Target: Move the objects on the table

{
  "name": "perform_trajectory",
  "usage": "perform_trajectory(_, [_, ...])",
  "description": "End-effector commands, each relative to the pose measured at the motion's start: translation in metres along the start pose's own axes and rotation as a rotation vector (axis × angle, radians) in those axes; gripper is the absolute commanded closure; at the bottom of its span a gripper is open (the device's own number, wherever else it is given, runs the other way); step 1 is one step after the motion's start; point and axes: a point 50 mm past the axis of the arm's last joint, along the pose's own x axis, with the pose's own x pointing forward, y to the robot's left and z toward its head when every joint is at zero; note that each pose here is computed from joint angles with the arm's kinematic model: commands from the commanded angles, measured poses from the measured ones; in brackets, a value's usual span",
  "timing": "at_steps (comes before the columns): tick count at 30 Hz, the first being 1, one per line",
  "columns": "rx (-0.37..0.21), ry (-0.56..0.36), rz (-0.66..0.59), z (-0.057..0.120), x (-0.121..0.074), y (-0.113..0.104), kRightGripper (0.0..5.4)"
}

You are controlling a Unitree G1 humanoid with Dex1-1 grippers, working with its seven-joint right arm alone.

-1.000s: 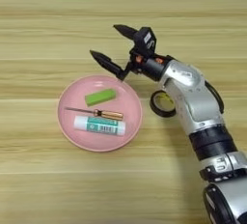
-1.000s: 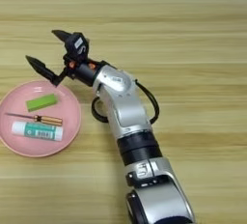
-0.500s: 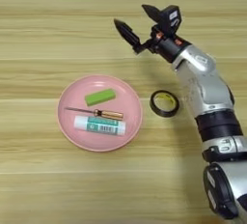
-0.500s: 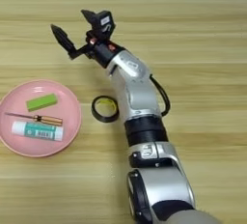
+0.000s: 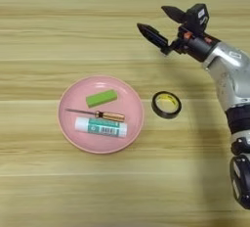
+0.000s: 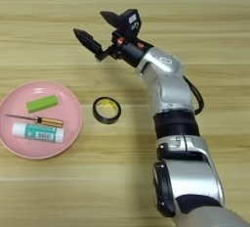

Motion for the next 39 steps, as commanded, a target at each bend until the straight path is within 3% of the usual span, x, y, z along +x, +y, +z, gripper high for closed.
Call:
perform_trajectory(1, [-0.119,-0.057,0.030,0.040,-0.002,-0.015,0.03])
perform_trajectory(13, [-0.151,0.058,0.160,0.026,-0.027,-0.013,0.03])
perform_trajectory(21, [-0.154,0.177,0.257,0.002,-0.043,-0.008,0.03])
perform_trajectory(39, [-0.169,0.366,0.314,-0.032,-0.059,-0.013,0.03])
